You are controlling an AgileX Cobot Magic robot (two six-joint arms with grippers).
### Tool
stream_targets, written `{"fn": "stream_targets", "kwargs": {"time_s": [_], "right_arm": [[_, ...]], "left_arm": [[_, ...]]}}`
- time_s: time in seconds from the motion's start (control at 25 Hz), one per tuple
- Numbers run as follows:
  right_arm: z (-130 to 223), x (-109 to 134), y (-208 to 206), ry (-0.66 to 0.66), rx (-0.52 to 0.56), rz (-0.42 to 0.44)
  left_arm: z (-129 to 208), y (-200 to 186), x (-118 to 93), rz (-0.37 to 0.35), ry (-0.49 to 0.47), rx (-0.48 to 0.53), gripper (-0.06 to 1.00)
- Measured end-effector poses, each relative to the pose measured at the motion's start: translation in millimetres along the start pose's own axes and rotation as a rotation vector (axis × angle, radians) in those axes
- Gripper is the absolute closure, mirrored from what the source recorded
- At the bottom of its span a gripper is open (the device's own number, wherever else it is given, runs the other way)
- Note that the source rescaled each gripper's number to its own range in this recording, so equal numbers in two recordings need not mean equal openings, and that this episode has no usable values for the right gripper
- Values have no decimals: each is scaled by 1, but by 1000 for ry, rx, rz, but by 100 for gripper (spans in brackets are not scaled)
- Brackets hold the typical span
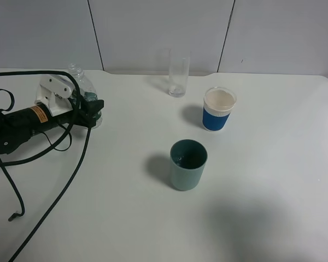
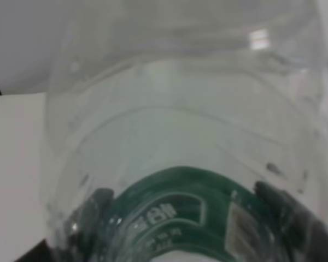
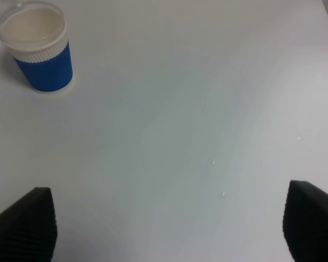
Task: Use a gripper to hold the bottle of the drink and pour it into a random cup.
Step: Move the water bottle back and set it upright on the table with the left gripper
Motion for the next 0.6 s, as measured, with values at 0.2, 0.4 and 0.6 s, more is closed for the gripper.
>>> {"fn": "stream_targets", "kwargs": {"time_s": [0.2,0.4,0.6], "right_arm": [[0,0,0,0,0,0],[0,0,0,0,0,0],[0,0,0,0,0,0]], "left_arm": [[0,0,0,0,-4,0,92],[0,0,0,0,-45,2,62],[-10,-1,0,0,-114,-21,1]]}}
Point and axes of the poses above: a point on each arm's last joint axis where the gripper is mounted, y pointing out along that axis toward the gripper, x along the wrist's bending axis when the last joint is at zero, z = x × y, the point moved 5 cm from there along y, pointing out along that axis toward the gripper, and after that the axes turned 6 degrees about -y, right-handed, at the moved point
